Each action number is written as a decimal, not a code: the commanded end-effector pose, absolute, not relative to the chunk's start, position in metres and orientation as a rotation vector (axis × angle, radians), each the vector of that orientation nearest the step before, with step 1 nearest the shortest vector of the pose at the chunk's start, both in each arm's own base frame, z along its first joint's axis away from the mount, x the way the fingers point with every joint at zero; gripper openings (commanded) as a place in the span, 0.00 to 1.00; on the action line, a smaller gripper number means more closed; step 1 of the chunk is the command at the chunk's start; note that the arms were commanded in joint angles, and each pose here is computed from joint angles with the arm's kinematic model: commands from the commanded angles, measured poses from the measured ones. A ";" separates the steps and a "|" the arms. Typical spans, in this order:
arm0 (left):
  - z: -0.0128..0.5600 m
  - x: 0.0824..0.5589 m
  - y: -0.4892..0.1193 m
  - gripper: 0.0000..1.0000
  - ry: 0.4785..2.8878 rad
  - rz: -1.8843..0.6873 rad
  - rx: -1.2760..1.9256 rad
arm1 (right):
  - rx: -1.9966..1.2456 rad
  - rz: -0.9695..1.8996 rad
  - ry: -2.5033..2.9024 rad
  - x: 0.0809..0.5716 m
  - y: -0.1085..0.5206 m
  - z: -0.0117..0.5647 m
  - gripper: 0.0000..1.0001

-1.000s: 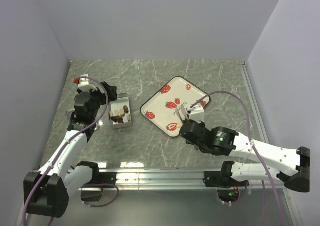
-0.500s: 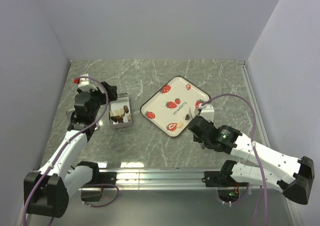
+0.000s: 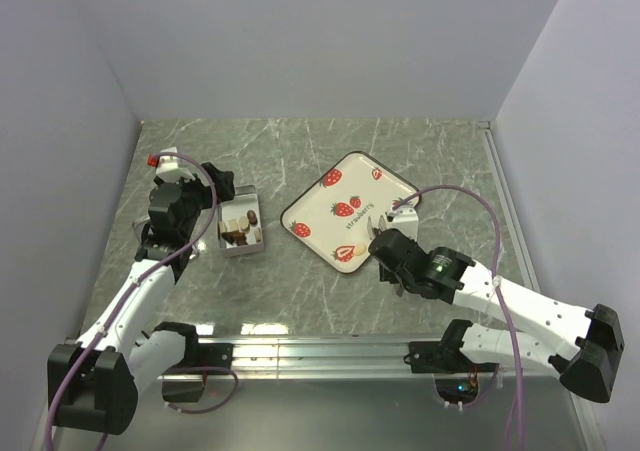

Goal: Pack the chocolate

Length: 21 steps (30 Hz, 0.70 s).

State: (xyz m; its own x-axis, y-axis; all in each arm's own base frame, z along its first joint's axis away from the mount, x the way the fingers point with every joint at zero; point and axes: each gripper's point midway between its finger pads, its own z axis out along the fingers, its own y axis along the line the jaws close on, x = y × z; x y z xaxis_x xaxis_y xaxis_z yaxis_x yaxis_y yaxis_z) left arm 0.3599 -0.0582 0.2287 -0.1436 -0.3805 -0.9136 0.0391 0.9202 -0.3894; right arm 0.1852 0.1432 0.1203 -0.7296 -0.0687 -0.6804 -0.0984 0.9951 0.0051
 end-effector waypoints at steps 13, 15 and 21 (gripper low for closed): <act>0.253 0.361 -0.060 1.00 1.617 -0.383 -0.249 | -0.061 0.025 2.385 0.192 0.139 0.123 0.43; 0.254 0.361 -0.060 0.99 1.616 -0.383 -0.248 | -0.062 0.033 2.384 0.192 0.139 0.123 0.43; 0.254 0.361 -0.060 0.99 1.616 -0.384 -0.250 | -0.078 0.043 2.396 0.192 0.142 0.120 0.43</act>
State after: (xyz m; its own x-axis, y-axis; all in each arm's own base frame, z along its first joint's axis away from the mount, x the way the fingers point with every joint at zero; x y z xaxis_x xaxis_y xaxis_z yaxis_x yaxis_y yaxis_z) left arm 0.3599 -0.0582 0.2287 -0.1436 -0.3802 -0.9137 0.0391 0.9204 -0.3891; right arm 0.1867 0.1390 0.1143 -0.7478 -0.0643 -0.6608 -0.0769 0.9970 -0.0100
